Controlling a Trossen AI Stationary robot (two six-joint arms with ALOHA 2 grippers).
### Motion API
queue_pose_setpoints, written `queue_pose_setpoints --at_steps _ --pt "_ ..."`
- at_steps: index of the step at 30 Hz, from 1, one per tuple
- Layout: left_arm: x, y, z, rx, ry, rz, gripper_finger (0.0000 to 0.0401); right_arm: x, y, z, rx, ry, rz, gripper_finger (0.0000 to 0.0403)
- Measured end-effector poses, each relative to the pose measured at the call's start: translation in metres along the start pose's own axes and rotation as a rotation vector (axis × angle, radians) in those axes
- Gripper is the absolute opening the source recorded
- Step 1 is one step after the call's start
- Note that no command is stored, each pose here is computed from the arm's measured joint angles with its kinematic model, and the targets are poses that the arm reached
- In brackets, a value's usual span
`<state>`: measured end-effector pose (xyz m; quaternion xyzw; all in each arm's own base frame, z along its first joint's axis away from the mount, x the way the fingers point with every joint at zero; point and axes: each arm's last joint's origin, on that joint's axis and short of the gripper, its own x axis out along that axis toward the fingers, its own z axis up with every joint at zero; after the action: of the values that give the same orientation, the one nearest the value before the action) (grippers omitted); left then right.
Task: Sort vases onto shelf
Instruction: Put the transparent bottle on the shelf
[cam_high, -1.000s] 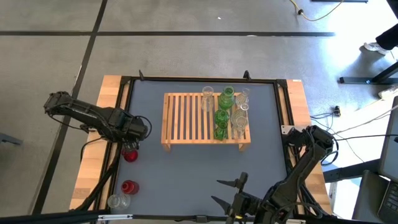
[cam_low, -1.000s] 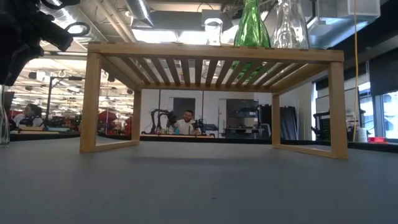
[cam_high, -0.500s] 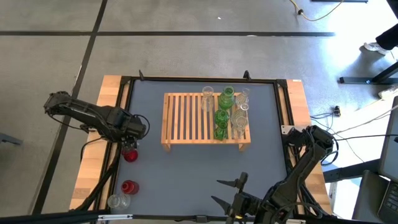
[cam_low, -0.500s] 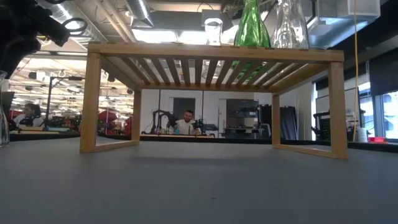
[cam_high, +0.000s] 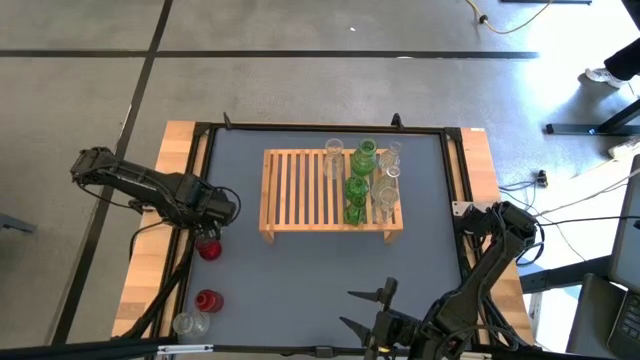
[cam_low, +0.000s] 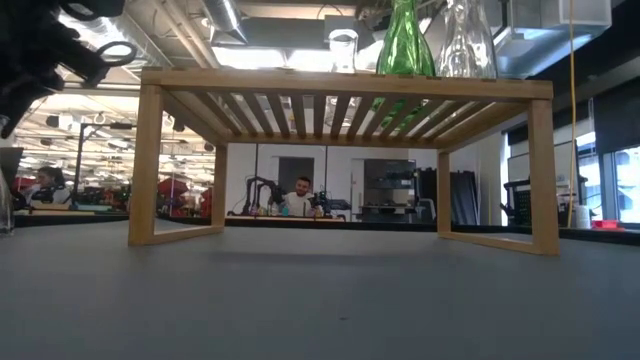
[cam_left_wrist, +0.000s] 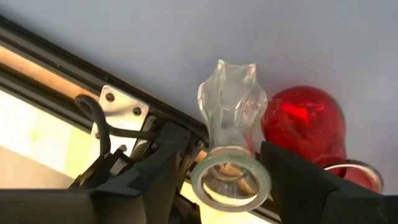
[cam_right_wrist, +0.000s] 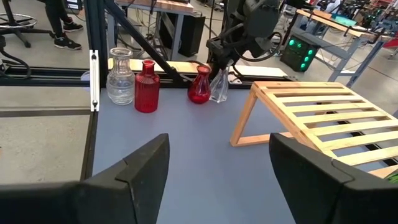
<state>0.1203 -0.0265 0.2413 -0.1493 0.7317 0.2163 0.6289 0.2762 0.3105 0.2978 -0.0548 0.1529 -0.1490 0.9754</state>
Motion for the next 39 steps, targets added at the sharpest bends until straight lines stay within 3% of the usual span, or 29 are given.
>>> queue_pose_setpoints --at_steps 9,16,27,34,39 --pt "0.0 0.0 -0.001 0.007 0.008 0.0 0.0154 0.0 0.0 0.0 -0.001 0.0 0.0 0.0264" --pt "-0.004 0.0 0.0 0.005 -0.008 -0.006 0.0153 0.0 0.0 0.0 -0.002 -0.005 -0.009 0.0264" --pt "-0.047 -0.006 0.003 0.019 -0.17 -0.107 0.0158 0.0 0.0 0.0 -0.002 -0.006 -0.01 0.0264" --pt "-0.067 -0.031 0.001 0.092 -0.255 -0.195 0.0158 0.0 0.0 0.0 -0.002 -0.006 -0.01 0.0264" --pt "-0.073 -0.061 -0.001 0.162 -0.25 -0.197 0.0158 0.0 0.0 0.0 0.005 -0.006 -0.009 0.0264"
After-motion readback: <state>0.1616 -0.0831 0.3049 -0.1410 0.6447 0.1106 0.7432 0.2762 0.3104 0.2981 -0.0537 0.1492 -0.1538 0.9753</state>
